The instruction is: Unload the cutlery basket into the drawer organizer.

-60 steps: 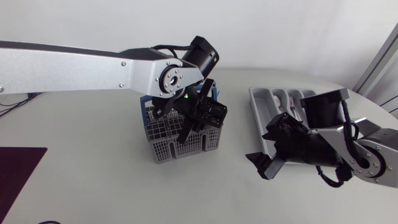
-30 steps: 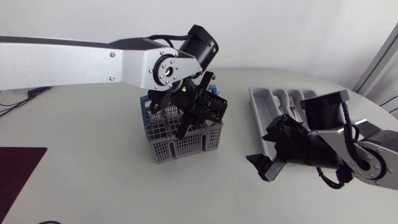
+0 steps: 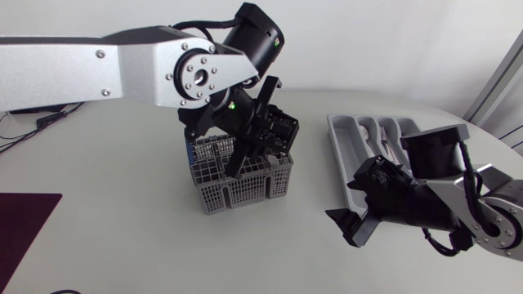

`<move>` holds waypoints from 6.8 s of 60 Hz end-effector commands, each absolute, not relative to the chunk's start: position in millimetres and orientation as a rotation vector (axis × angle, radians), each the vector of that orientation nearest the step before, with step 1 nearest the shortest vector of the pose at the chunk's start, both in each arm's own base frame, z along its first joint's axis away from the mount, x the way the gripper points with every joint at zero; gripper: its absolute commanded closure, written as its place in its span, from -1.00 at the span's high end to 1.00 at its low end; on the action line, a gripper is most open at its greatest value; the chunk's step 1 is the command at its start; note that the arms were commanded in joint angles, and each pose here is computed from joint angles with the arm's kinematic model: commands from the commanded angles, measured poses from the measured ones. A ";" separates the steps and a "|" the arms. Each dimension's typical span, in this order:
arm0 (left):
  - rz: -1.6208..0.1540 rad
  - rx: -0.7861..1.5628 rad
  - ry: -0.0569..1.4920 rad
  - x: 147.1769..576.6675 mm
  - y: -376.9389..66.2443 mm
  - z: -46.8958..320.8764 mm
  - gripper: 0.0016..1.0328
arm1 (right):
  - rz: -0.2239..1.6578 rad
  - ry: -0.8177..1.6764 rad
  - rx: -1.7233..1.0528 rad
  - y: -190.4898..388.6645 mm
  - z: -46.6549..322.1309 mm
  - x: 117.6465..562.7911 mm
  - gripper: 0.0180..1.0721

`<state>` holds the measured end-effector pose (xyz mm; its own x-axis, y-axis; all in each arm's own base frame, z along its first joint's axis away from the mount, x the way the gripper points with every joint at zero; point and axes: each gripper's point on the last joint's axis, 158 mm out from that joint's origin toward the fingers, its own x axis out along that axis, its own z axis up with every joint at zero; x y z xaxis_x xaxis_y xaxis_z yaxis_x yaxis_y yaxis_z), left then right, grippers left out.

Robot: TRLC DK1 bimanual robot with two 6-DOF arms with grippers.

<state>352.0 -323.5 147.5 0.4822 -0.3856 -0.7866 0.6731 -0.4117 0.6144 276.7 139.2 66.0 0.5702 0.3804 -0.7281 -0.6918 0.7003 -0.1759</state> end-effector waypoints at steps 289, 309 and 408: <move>-1.069 0.533 0.804 274.7 -381.6 221.0 -0.93 | 0.502 0.128 -0.649 182.1 188.5 267.8 -0.23; -1.070 0.521 0.808 276.9 -384.3 220.7 -0.93 | 0.508 0.137 -0.649 185.7 184.7 269.0 -0.45; -0.989 0.335 0.967 319.2 -340.7 173.5 0.89 | 0.719 0.319 -0.741 118.6 120.0 255.2 -0.75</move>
<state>321.9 -341.3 199.3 0.2397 -0.5644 -0.7899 0.8471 0.5191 -0.1138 261.4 127.8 143.3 0.7477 0.4904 -0.4477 -0.6638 0.5698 -0.4844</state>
